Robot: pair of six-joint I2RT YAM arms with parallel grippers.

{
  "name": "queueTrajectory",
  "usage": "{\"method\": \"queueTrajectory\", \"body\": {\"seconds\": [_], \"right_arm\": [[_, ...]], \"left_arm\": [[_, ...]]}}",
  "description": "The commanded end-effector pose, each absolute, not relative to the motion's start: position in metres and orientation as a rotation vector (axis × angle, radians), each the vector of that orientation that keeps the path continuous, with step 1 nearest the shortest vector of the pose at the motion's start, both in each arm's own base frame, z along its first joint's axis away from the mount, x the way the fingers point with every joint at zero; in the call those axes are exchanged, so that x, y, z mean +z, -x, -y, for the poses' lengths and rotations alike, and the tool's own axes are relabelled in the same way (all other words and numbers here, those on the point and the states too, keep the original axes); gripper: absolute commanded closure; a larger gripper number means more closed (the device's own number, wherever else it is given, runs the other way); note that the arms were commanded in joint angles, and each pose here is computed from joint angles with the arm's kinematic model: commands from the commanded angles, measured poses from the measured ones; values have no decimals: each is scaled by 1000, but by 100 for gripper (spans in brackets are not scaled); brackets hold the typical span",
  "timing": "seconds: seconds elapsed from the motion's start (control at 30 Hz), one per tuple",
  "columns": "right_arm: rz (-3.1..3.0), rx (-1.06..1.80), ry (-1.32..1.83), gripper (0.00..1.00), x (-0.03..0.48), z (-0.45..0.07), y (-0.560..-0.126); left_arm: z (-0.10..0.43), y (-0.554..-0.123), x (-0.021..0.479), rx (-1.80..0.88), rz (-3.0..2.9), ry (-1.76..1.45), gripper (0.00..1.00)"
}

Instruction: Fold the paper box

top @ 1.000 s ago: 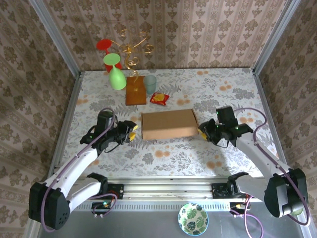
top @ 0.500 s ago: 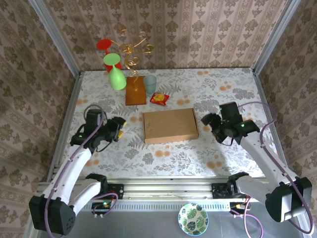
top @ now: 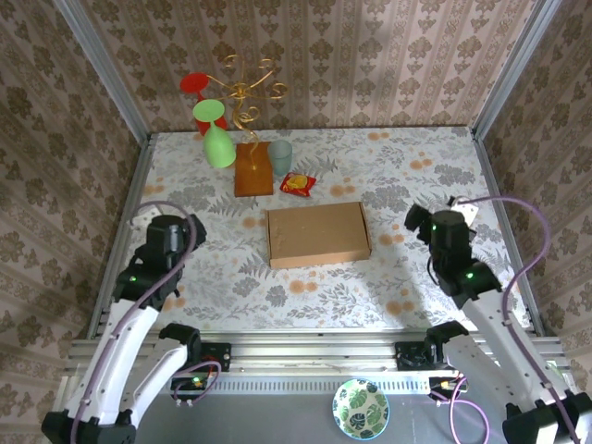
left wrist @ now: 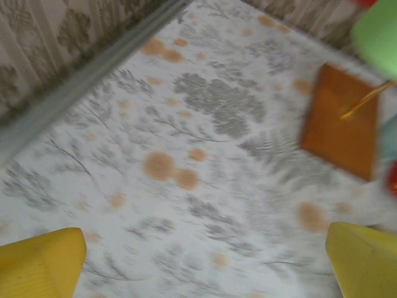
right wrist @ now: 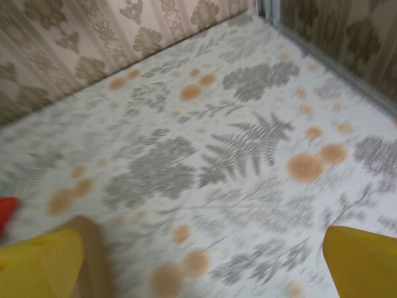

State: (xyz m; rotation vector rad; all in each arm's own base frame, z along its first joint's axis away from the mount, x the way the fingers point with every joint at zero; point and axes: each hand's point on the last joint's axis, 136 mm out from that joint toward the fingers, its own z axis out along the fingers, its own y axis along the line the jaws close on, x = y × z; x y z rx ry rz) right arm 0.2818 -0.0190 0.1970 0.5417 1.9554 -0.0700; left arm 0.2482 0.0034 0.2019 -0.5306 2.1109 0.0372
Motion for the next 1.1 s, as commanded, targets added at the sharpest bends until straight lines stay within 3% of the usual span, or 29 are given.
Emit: {"method": "queueTrajectory", "body": {"seconds": [0.0, 0.3, 0.47, 0.6, 0.73, 1.07], "right_arm": [[-1782, -262, -325, 0, 206, 27, -302], [-1894, -113, -154, 0, 131, 6, -355], [-1881, -86, -73, 0, 130, 5, -391], [-1893, -28, -112, 0, 104, 13, -396], [-1881, 2, -70, 0, 100, 6, -393], [-1914, -79, -101, 0, 98, 11, -399]], "left_arm": [[-15, -263, 184, 353, -2095, 170, 0], [-9, -313, 128, 211, -1897, 72, 0], [-9, -359, 126, 123, -1880, 35, 0], [-9, -391, 121, 98, -1867, -21, 0], [-15, -386, 98, 69, -1849, 14, 0], [-11, -394, 98, 61, -1872, -11, 0]]}}
